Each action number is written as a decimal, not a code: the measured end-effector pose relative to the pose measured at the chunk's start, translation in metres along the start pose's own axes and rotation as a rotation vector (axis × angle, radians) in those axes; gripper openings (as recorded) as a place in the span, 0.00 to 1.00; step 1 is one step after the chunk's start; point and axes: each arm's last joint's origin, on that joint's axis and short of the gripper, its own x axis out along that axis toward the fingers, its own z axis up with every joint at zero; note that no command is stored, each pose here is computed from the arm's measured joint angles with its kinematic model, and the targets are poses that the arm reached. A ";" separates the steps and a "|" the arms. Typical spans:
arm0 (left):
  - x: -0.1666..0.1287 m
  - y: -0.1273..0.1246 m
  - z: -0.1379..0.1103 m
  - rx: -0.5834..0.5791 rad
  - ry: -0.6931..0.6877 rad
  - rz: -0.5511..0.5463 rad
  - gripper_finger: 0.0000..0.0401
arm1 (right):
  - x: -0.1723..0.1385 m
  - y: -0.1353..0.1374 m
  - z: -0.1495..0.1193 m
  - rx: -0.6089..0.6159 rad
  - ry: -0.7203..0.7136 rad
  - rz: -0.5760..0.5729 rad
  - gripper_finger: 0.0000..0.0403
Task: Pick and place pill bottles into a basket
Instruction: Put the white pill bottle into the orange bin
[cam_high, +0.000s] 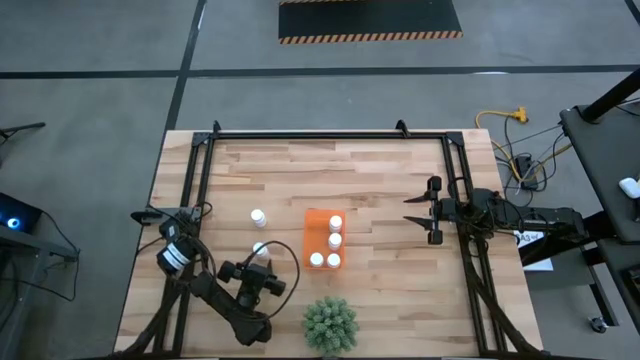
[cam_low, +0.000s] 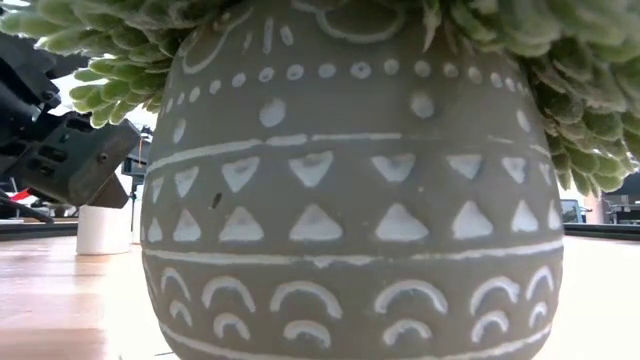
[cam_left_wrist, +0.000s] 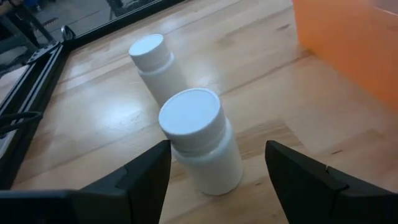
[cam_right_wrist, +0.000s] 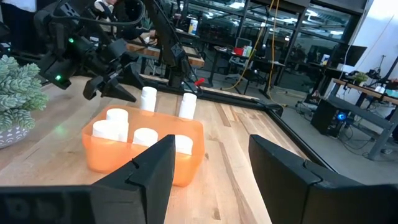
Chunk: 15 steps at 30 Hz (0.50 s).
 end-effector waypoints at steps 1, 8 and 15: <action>0.000 0.000 0.000 -0.002 0.001 -0.001 0.61 | 0.000 0.000 0.000 0.000 0.000 0.000 0.48; -0.008 0.001 0.009 -0.040 0.024 -0.033 0.61 | 0.000 0.000 0.000 0.000 0.000 -0.001 0.48; -0.025 0.014 0.011 -0.030 0.045 -0.079 0.61 | 0.000 0.000 0.000 0.000 0.000 -0.001 0.48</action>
